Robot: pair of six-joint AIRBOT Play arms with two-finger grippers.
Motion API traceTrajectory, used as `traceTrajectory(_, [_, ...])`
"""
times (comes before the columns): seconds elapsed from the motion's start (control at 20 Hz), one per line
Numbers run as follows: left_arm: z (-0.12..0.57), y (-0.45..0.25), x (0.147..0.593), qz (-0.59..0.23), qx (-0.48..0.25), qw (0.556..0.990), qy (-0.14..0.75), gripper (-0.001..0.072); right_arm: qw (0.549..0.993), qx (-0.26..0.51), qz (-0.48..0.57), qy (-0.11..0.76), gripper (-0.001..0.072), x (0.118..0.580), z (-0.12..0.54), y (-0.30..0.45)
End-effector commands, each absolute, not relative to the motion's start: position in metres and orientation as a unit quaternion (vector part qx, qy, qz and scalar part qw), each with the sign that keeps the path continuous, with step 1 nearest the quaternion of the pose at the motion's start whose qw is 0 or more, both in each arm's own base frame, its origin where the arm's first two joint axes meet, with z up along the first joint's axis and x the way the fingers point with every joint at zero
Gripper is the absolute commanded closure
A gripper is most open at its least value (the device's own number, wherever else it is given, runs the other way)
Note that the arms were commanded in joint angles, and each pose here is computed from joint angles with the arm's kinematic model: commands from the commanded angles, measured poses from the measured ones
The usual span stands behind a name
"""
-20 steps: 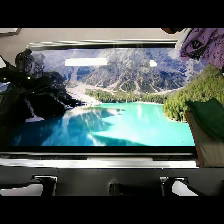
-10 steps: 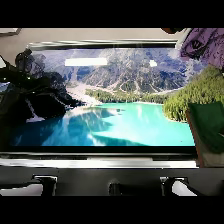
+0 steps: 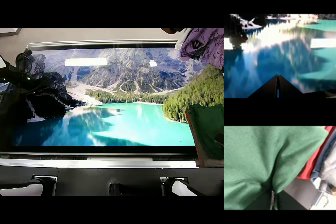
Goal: Fold the clothes and pants, and hang the long-sleeved shirts on hangers.
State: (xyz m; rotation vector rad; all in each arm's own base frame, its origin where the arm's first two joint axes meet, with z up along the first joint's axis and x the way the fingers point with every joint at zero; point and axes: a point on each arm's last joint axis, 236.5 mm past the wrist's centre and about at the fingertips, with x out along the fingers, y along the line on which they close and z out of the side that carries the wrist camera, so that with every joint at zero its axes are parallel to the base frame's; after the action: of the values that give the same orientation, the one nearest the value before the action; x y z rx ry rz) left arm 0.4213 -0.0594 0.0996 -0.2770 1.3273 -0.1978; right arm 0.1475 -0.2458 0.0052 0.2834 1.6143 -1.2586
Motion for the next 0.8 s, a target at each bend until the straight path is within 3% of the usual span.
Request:
traceTrajectory(0.0, [0.1,-0.059,0.421,-0.091,-0.128,0.774,0.613,0.0688,0.51,0.106,-0.528,0.671,0.0634,0.144,0.004,-0.25])
traceTrajectory(0.1, [0.1,-0.059,0.421,-0.091,-0.128,0.774,0.613,0.0688,0.51,0.099,-0.531,0.67,0.0318,0.144,0.006,-0.252])
traceTrajectory(0.15, [0.1,-0.059,0.421,-0.091,-0.128,0.775,0.613,0.0688,0.516,0.096,-0.526,0.669,0.0216,0.146,0.007,-0.254])
traceTrajectory(0.25, [0.1,-0.059,0.422,-0.091,-0.128,0.775,0.612,0.0688,0.568,0.124,-0.502,0.641,0.0269,0.176,0.006,-0.253])
traceTrajectory(0.4, [0.101,-0.059,0.423,-0.097,-0.121,0.778,0.608,0.0688,0.763,0.175,-0.338,0.522,0.0424,0.305,0.039,-0.212])
traceTrajectory(0.5, [0.107,-0.059,0.429,-0.11,-0.103,0.793,0.59,0.0689,0.861,0.153,-0.209,0.439,0.0532,0.382,0.084,-0.152])
traceTrajectory(0.65, [0.132,-0.058,0.447,-0.118,-0.085,0.837,0.528,0.0689,0.9,0.11,-0.063,0.416,0.0667,0.426,0.104,-0.034])
traceTrajectory(0.75, [0.139,-0.057,0.443,-0.121,-0.069,0.854,0.501,0.069,0.901,0.071,0.022,0.428,0.0682,0.426,0.1,0.047])
